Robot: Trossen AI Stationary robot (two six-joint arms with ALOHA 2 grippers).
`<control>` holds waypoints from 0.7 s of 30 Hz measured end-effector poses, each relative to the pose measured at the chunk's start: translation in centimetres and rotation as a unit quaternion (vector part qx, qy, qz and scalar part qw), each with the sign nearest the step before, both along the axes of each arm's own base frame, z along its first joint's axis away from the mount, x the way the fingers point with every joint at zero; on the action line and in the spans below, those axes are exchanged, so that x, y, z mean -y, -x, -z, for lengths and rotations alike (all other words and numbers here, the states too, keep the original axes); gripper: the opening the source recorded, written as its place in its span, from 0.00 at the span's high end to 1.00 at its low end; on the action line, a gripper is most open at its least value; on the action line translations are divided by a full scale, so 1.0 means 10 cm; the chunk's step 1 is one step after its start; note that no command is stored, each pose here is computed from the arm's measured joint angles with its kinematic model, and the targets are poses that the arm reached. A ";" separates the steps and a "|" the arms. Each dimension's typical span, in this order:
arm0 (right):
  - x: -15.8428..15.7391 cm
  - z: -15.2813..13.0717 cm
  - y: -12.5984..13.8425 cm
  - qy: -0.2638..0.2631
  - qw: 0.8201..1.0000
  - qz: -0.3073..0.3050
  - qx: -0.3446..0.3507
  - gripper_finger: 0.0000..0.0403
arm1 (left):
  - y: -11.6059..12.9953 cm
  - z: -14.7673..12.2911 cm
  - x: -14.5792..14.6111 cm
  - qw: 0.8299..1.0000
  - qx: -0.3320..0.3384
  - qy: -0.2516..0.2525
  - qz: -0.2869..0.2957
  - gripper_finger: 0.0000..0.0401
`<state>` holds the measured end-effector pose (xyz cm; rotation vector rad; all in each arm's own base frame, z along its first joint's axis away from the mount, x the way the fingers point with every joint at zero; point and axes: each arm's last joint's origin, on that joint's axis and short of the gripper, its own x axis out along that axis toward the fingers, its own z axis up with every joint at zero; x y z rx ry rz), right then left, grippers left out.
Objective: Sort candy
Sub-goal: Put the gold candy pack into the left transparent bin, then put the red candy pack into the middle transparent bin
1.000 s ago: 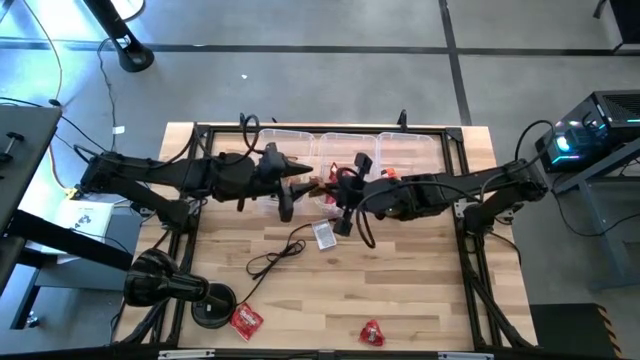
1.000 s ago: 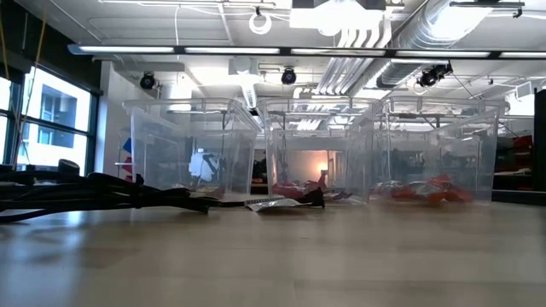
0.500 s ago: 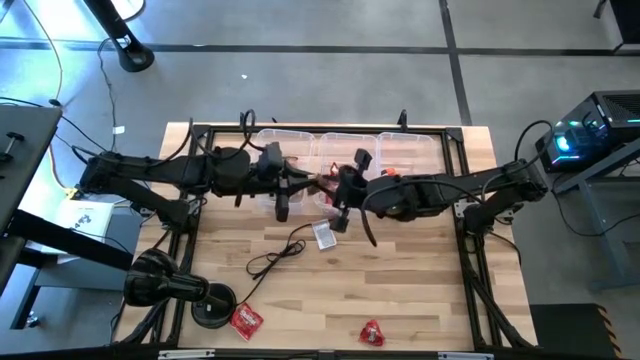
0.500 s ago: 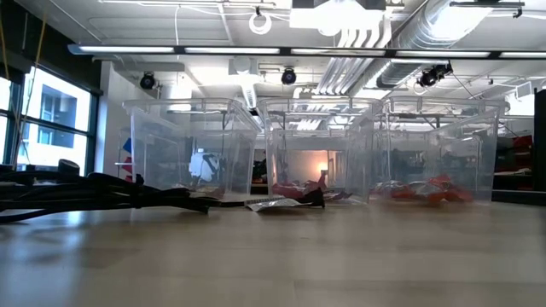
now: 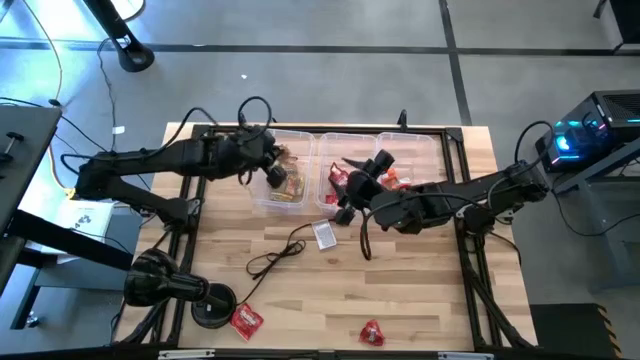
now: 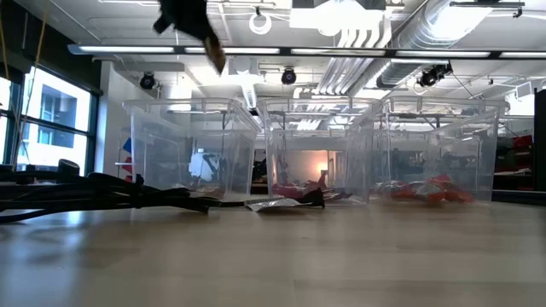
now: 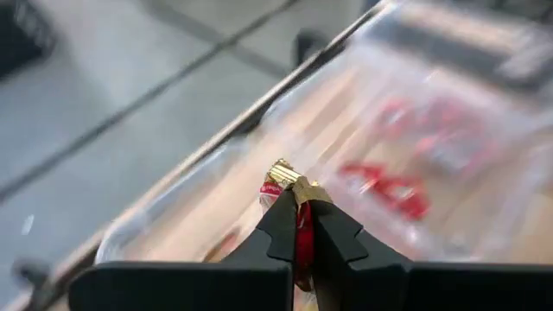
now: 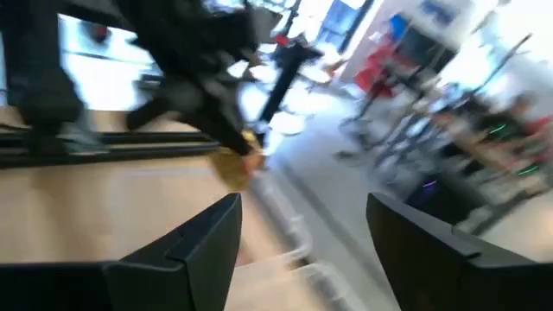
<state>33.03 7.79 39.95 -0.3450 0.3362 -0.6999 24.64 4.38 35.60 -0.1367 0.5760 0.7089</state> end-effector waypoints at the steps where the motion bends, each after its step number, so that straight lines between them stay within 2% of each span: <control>1: 0.01 0.03 0.00 -0.022 1.000 -0.005 0.002 0.39 | 0.02 0.09 -0.07 1.000 -0.013 0.017 -0.012 0.99; 6: 0.14 0.20 0.05 -0.118 0.993 0.013 -0.013 0.39 | 0.05 0.58 -0.29 0.990 -0.035 0.134 -0.020 0.95; 9: 0.17 0.27 0.08 -0.165 0.986 0.010 -0.032 0.39 | 0.08 0.82 -0.32 0.986 -0.049 0.159 -0.029 0.86; 12: 0.14 0.30 0.11 -0.181 0.983 0.009 -0.042 0.39 | 0.13 1.00 -0.33 0.981 -0.074 0.176 -0.046 0.76; 14: 0.09 0.31 0.13 -0.186 0.982 0.008 -0.042 0.39 | 0.14 1.03 -0.32 0.979 -0.075 0.185 -0.046 0.68; 16: 0.04 0.33 0.15 -0.192 0.980 0.005 -0.049 0.39 | 0.12 0.99 -0.31 0.978 -0.071 0.194 -0.018 0.61; 19: -0.05 0.34 0.20 -0.219 0.974 -0.014 -0.058 0.39 | 0.06 0.79 -0.27 0.977 -0.025 0.208 0.039 0.52; 21: -0.13 0.35 0.24 -0.258 0.963 -0.039 -0.067 0.39 | 0.02 0.60 -0.21 0.971 0.022 0.222 0.089 0.47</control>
